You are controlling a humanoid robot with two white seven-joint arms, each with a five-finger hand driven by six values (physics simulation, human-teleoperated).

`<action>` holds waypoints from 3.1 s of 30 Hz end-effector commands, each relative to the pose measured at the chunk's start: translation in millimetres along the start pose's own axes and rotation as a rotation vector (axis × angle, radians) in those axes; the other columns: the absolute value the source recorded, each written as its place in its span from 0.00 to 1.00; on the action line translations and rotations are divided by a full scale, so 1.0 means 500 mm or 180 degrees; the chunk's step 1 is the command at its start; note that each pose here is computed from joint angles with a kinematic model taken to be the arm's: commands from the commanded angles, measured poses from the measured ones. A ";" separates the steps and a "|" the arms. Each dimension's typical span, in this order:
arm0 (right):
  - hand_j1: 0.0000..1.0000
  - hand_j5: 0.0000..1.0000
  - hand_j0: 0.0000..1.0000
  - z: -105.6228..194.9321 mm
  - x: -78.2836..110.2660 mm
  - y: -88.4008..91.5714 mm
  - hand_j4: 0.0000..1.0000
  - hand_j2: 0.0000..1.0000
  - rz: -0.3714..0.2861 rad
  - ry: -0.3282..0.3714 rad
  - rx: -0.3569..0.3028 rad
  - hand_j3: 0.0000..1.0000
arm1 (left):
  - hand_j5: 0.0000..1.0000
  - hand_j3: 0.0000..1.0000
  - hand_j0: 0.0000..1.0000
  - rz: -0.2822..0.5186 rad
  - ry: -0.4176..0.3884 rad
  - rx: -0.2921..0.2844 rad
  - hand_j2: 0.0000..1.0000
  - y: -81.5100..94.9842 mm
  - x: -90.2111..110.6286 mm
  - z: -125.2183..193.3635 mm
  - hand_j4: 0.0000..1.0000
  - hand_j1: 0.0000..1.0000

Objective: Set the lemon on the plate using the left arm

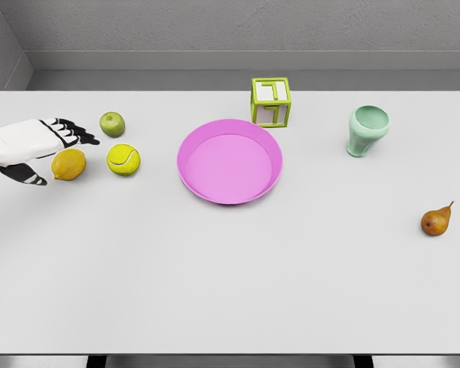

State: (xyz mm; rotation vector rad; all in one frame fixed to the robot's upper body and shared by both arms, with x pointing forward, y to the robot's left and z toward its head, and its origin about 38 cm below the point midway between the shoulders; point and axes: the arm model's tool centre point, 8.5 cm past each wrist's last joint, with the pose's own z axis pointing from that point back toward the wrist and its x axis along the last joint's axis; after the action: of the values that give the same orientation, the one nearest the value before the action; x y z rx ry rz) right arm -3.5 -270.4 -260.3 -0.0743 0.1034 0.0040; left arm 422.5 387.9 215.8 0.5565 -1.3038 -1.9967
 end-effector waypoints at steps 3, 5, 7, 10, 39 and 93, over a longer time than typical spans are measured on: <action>1.00 1.00 1.00 -0.002 -0.027 0.000 1.00 1.00 -0.0015 0.0082 0.0004 1.00 | 1.00 1.00 1.00 -0.0084 0.0055 -0.0041 1.00 0.002 -0.006 0.003 1.00 1.00; 1.00 1.00 1.00 -0.002 -0.024 0.001 1.00 1.00 -0.0020 0.0067 0.0005 1.00 | 1.00 1.00 1.00 -0.0136 0.0069 -0.0058 1.00 0.002 -0.005 0.001 1.00 1.00; 1.00 1.00 1.00 -0.002 -0.024 0.000 1.00 1.00 -0.0015 0.0067 0.0004 1.00 | 1.00 1.00 1.00 -0.0153 0.0078 -0.0053 1.00 0.006 -0.006 0.003 1.00 1.00; 1.00 1.00 1.00 -0.002 -0.024 0.000 1.00 1.00 -0.0015 0.0067 0.0004 1.00 | 1.00 1.00 1.00 -0.0223 0.0102 -0.0009 1.00 0.025 -0.010 0.003 1.00 1.00; 1.00 1.00 1.00 -0.002 -0.024 0.000 1.00 1.00 -0.0015 0.0067 0.0004 1.00 | 1.00 1.00 1.00 -0.0400 0.0196 -0.0218 1.00 -0.021 -0.010 -0.039 1.00 1.00; 1.00 1.00 1.00 -0.002 -0.024 0.000 1.00 1.00 -0.0015 0.0067 0.0004 1.00 | 1.00 1.00 1.00 -0.0149 0.0351 -0.0301 1.00 -0.078 -0.041 -0.078 1.00 1.00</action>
State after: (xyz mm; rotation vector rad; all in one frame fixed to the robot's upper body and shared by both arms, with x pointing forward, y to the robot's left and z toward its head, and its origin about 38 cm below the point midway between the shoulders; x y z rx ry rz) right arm -15.3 -270.2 -259.9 -0.0733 0.1243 -0.0018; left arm 450.5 388.8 163.2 0.6478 -1.1296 -2.0304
